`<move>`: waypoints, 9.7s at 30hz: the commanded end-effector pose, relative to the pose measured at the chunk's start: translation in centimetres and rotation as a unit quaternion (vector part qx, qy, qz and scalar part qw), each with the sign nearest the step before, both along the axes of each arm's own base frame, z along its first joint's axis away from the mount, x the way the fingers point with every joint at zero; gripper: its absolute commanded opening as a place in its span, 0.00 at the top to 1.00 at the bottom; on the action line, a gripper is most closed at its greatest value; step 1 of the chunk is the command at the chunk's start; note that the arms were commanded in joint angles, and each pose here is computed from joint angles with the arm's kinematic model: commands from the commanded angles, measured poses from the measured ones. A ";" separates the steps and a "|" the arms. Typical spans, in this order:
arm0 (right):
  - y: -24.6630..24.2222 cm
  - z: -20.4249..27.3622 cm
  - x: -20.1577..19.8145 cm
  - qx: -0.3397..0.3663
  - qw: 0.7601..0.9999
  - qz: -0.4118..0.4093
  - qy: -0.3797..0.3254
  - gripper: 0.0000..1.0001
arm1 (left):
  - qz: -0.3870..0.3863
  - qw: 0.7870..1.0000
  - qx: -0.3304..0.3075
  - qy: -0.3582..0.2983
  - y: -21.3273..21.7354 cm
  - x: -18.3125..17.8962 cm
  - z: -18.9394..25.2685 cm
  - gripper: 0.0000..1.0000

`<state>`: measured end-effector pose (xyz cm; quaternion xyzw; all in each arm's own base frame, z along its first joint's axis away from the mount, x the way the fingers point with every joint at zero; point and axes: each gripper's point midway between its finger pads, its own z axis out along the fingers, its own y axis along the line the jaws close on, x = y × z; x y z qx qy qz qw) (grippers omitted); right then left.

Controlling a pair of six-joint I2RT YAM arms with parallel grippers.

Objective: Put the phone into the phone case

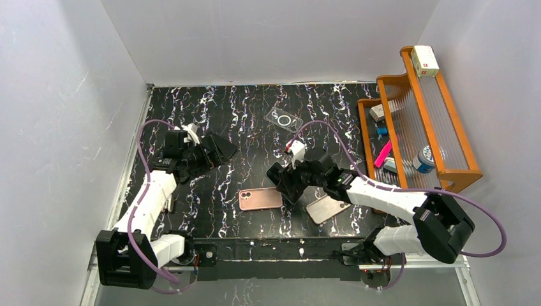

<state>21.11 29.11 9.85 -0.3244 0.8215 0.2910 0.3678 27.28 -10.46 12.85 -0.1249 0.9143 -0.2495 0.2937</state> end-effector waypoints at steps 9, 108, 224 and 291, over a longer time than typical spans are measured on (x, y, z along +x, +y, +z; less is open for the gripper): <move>7.3 6.1 -0.3 0.086 0.947 0.236 -0.201 0.42 | -0.019 0.998 -0.042 0.038 -0.9 -3.8 -0.8 0.02; -0.1 -5.9 -0.4 0.032 0.943 -0.235 0.231 0.40 | -0.080 0.982 -0.077 0.156 -8.6 -6.0 -9.4 0.53; 2.9 0.0 -1.5 0.060 0.980 -0.051 0.180 0.18 | -0.075 0.979 -0.142 0.127 -12.0 -9.4 -6.3 0.48; 6.3 -1.0 -5.3 0.257 0.891 -0.022 0.373 0.39 | -0.083 0.956 -0.244 0.141 -14.1 -10.3 -8.3 0.75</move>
